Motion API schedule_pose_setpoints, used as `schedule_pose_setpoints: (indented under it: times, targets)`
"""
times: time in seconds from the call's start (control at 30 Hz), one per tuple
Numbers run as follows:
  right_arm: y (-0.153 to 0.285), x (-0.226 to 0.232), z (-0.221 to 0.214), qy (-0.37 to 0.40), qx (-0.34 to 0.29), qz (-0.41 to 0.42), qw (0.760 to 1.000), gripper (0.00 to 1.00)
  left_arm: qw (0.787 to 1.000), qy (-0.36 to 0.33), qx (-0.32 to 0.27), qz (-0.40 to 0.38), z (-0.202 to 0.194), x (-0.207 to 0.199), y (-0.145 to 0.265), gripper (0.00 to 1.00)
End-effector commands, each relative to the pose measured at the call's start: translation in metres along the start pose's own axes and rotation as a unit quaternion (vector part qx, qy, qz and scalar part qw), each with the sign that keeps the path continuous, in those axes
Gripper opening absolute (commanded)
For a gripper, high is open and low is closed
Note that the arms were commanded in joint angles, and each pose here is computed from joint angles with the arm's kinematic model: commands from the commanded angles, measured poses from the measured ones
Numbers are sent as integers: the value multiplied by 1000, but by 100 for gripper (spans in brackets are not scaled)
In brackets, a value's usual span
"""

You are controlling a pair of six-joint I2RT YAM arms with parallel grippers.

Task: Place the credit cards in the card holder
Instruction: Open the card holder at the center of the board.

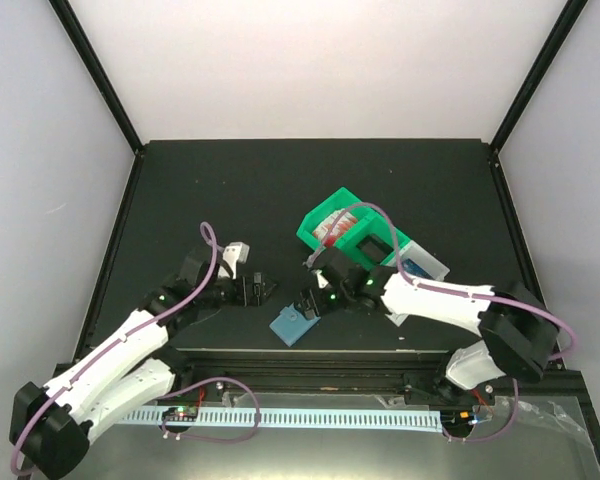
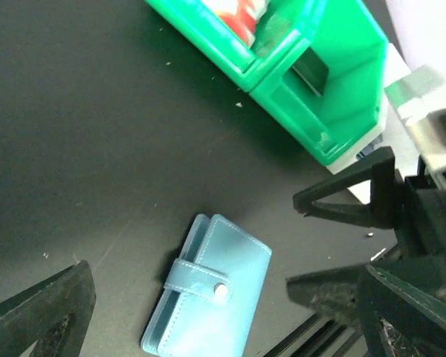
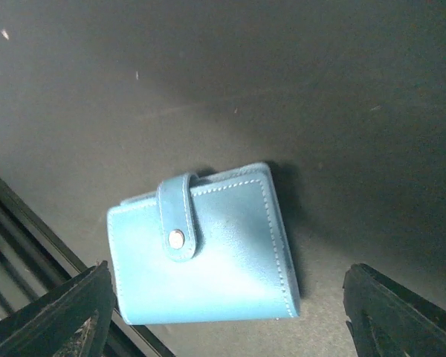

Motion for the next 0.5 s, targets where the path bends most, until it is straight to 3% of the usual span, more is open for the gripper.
schedule_pose_setpoints:
  times: [0.0, 0.13, 0.3, 0.4, 0.47]
  targets:
    - [-18, 6, -8, 56, 11, -39, 998, 85, 998, 47, 5, 42, -11, 6, -5, 95]
    - [-34, 1, -15, 93, 52, -58, 993, 81, 993, 100, 42, 50, -34, 16, -17, 87]
    - [-47, -1, -13, 110, 61, -85, 988, 77, 985, 138, 95, 51, -60, 22, -25, 73]
    - [-54, 0, -9, 108, 64, -93, 988, 69, 982, 139, 112, 55, -69, 25, -27, 68]
    - [-59, 0, -9, 100, 69, -92, 988, 58, 982, 139, 116, 53, -74, 27, -28, 64]
Point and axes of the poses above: each gripper's point midway between its finger pads, its own y axis back along the fingers, its own x axis along the line the jaws close on, z = x × y, the point moved 9 cm from there along y, back along the fingers, and after that the axes turned 8 degrees about -y, right-handed, at the moved point
